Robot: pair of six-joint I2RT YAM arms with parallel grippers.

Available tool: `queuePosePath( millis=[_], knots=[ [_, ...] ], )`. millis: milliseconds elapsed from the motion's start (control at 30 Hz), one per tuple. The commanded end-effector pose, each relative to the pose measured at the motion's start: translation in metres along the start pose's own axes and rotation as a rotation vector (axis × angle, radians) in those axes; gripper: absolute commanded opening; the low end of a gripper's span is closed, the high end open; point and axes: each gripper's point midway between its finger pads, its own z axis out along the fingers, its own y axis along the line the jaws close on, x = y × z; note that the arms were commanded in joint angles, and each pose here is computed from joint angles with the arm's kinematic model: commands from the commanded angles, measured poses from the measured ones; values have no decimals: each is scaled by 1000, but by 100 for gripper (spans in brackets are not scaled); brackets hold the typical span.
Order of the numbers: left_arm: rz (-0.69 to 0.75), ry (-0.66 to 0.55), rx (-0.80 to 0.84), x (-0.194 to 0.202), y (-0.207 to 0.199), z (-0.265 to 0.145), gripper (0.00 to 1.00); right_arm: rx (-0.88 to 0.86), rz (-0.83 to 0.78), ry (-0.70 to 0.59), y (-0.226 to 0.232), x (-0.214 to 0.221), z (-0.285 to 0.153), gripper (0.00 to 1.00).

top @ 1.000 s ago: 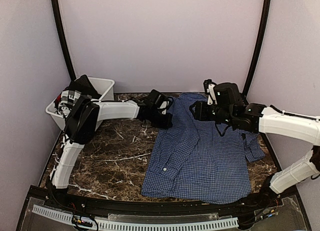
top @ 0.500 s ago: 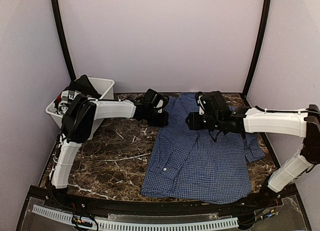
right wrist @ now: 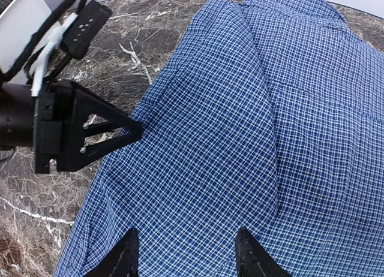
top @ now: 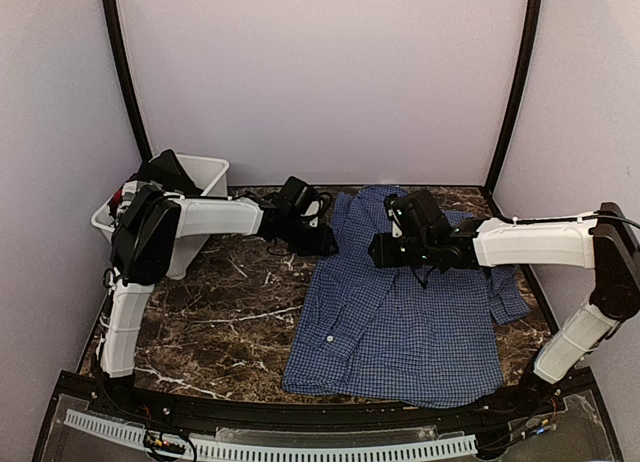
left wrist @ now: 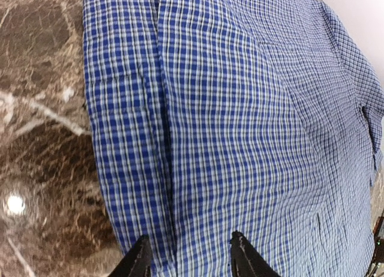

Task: Fold and stack the long sleeve shirts
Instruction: Adjust the sleeve at the center of the board, then move the 1/3-folded shirt to the center of the board.

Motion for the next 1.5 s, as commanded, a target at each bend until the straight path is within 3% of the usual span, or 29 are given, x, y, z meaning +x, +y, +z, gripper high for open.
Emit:
queuePosePath(
  millis=[0, 333, 500, 600, 967, 1100, 1300, 1467],
  knots=[
    [-7, -5, 45, 3, -17, -51, 44, -11, 24, -9, -3, 0, 11, 49],
    [-42, 211, 161, 93, -17, -82, 44, 7, 21, -10, -18, -5, 28, 39],
    [-50, 310, 114, 136, -1, -88, 47, 5, 5, 38, -23, 4, 48, 12],
    [-32, 339, 123, 149, -5, -88, 50, 42, -1, 58, -32, 14, 59, 4],
    [6, 383, 47, 165, -6, -71, 45, 131, 9, 150, -61, 55, 83, 0],
    [11, 387, 52, 166, -12, -64, 38, 154, 20, 176, -72, 67, 88, 0],
    [-5, 380, -21, 168, 0, -63, 2, 117, 23, 199, -66, 72, 95, 0],
    [-51, 360, -90, 175, 20, -80, 0, 23, 40, 208, -46, 68, 109, 0]
  ],
)
